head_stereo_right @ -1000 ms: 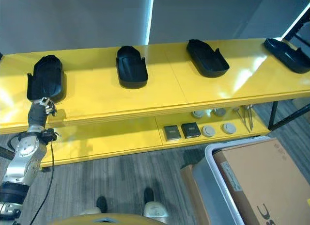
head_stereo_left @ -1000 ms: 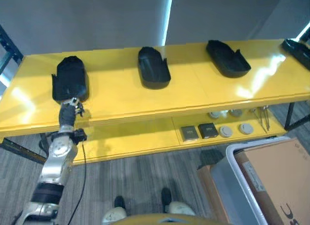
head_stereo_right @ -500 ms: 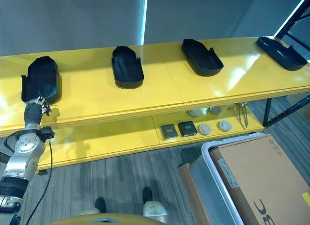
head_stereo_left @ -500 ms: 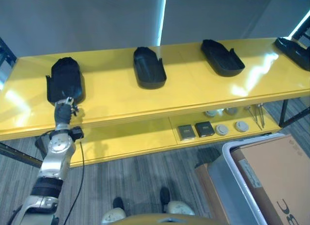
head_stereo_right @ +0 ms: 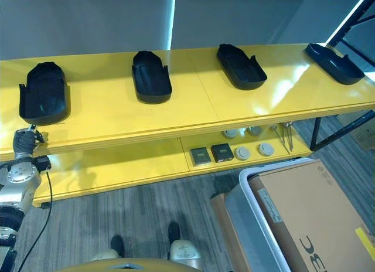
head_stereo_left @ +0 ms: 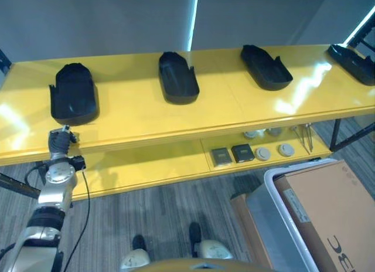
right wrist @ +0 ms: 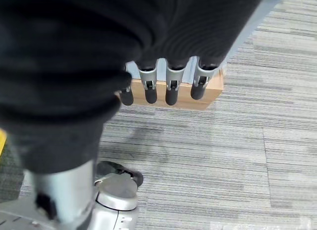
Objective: Move parts from the plastic box to the shelf.
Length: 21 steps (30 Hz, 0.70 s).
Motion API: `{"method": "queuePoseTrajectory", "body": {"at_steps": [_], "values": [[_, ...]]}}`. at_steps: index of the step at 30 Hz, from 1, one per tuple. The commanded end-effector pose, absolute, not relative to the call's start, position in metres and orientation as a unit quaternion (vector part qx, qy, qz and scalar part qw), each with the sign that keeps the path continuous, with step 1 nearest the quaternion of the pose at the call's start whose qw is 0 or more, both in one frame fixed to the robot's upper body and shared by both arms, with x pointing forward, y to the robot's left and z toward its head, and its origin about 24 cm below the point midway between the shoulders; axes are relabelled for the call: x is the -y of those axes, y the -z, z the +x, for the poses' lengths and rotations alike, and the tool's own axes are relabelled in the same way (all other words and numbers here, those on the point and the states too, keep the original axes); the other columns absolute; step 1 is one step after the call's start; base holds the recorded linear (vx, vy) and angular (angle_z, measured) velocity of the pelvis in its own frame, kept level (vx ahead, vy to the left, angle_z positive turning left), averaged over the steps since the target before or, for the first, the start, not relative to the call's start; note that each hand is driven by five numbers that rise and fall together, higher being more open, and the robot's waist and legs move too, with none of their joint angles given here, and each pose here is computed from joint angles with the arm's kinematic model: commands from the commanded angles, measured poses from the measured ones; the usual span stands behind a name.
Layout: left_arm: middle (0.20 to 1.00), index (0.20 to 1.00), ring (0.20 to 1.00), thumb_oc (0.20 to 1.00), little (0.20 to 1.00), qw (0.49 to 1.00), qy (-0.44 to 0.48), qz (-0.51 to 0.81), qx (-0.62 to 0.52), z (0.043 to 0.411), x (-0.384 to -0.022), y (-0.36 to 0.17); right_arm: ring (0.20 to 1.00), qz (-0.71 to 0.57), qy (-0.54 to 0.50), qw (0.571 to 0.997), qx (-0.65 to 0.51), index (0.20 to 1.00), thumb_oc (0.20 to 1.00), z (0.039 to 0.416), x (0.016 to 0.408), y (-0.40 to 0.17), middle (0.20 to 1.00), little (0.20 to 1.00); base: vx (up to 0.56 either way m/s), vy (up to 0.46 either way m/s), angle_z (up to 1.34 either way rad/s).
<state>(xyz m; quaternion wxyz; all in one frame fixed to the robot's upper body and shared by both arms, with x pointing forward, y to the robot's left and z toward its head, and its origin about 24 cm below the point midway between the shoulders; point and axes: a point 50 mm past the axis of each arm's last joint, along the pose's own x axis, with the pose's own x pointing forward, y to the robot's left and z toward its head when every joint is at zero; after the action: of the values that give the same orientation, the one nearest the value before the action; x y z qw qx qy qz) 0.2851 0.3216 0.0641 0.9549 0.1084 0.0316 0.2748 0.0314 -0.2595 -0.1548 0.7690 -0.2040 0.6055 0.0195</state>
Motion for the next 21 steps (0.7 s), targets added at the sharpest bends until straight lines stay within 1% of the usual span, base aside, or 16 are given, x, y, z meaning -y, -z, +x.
{"method": "queuePoseTrajectory", "body": {"at_steps": [1,4,5,8,10,12,15,21], "values": [[0.2,0.2,0.2,0.2,0.2,0.948,-0.274,0.127,0.096,0.318,-0.326,-0.136,1.0,-0.243,-0.042,0.756,-0.607,1.0,1.0,0.034,0.274,0.151,1.0,1.0,0.0,0.0,0.0],[0.2,0.2,0.2,0.2,0.2,0.952,-0.255,0.126,0.115,0.321,-0.324,-0.146,1.0,-0.241,-0.045,0.756,-0.607,1.0,1.0,0.034,0.272,0.151,1.0,1.0,0.01,-0.011,0.0],[0.2,0.2,0.2,0.2,0.2,0.957,-0.225,0.125,0.135,0.324,-0.315,-0.156,1.0,-0.239,-0.046,0.757,-0.607,1.0,1.0,0.035,0.27,0.152,1.0,1.0,0.02,-0.031,0.0],[0.2,0.2,0.2,0.2,0.2,0.964,-0.185,0.117,0.15,0.325,-0.301,-0.164,1.0,-0.235,-0.045,0.759,-0.605,1.0,1.0,0.034,0.269,0.152,1.0,1.0,0.0,0.0,0.0],[0.2,0.2,0.2,0.2,0.2,0.968,-0.166,0.108,0.151,0.325,-0.293,-0.164,1.0,-0.235,-0.044,0.76,-0.604,1.0,1.0,0.035,0.269,0.152,1.0,1.0,0.0,0.004,-0.03],[0.2,0.2,0.2,0.2,0.2,0.974,-0.138,0.102,0.147,0.323,-0.276,-0.161,1.0,-0.234,-0.041,0.761,-0.604,1.0,1.0,0.034,0.269,0.152,1.0,1.0,-0.01,0.016,-0.06],[0.2,0.2,0.2,0.2,0.2,0.979,-0.127,0.1,0.125,0.322,-0.269,-0.15,1.0,-0.235,-0.037,0.76,-0.606,1.0,1.0,0.032,0.269,0.152,1.0,1.0,0.0,0.006,-0.01],[0.2,0.2,0.2,0.2,0.2,0.979,-0.144,0.114,0.084,0.323,-0.274,-0.131,1.0,-0.237,-0.038,0.758,-0.606,1.0,1.0,0.035,0.269,0.152,1.0,1.0,0.0,0.0,0.0]]}}
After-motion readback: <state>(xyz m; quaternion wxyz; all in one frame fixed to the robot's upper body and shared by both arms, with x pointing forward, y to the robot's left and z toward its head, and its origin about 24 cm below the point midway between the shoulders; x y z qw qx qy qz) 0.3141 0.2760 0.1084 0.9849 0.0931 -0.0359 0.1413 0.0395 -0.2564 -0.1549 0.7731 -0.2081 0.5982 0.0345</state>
